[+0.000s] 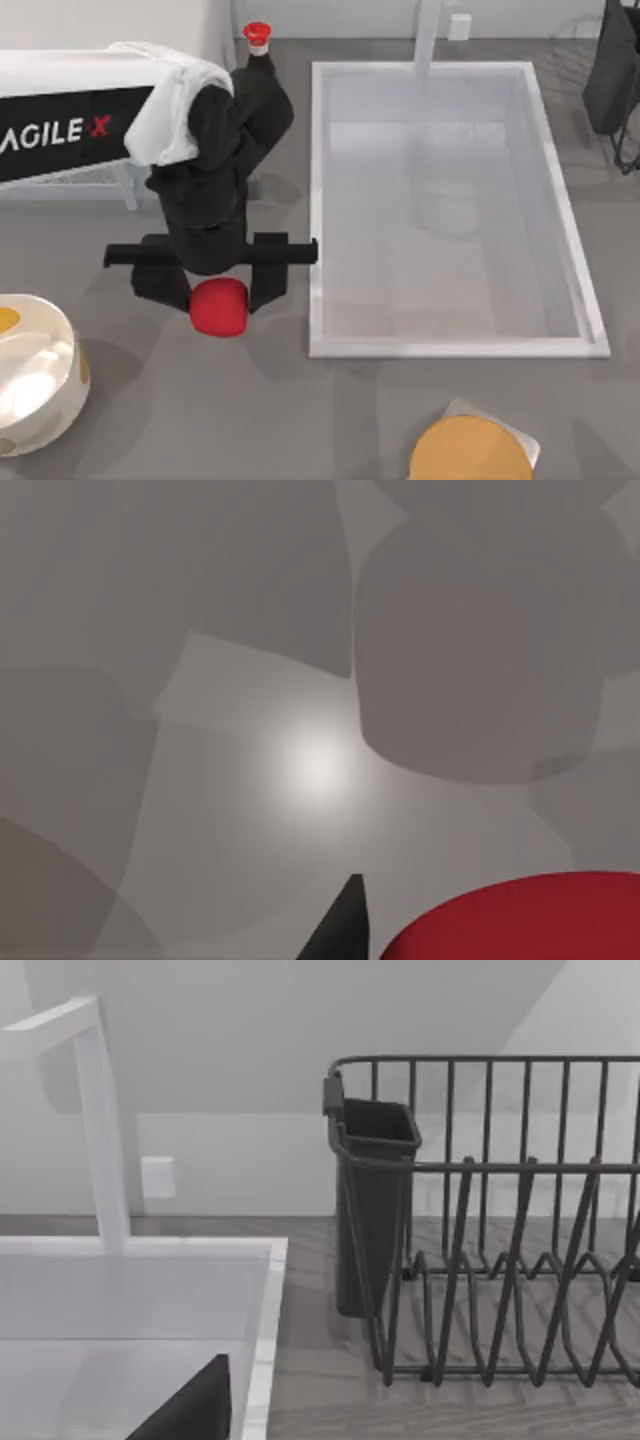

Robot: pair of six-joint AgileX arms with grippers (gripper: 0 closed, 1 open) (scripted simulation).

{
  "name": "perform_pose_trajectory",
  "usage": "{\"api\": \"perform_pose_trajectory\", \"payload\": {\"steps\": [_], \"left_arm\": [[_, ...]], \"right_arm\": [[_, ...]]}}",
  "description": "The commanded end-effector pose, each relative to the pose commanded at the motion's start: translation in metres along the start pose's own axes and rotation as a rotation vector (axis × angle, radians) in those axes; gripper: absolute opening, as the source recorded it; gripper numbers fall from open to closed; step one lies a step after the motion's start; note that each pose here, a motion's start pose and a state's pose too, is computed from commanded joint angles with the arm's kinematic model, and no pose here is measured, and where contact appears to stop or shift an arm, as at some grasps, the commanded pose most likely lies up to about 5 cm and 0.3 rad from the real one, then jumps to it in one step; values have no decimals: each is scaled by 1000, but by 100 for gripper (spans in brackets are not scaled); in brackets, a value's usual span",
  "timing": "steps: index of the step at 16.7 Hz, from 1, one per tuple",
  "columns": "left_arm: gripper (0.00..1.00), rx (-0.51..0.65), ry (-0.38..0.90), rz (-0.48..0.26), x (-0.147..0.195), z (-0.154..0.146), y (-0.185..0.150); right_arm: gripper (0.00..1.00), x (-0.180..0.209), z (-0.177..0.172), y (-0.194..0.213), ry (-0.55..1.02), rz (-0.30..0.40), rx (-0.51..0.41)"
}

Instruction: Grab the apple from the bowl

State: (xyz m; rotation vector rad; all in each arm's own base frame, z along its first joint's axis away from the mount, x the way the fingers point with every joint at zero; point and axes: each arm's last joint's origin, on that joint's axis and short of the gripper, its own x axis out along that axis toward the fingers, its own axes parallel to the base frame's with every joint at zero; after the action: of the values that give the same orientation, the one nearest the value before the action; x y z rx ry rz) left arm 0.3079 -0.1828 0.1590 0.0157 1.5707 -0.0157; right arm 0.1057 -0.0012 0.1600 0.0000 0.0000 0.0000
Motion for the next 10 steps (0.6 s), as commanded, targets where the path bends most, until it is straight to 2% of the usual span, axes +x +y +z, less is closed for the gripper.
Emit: {"api": "perform_pose_trajectory", "payload": {"steps": [7, 10], "left_arm": [[98, 0, 0, 0, 0, 0, 0], [100, 0, 0, 0, 0, 0, 0]], "right_arm": [[100, 0, 0, 0, 0, 0, 0], [100, 0, 0, 0, 0, 0, 0]]}}
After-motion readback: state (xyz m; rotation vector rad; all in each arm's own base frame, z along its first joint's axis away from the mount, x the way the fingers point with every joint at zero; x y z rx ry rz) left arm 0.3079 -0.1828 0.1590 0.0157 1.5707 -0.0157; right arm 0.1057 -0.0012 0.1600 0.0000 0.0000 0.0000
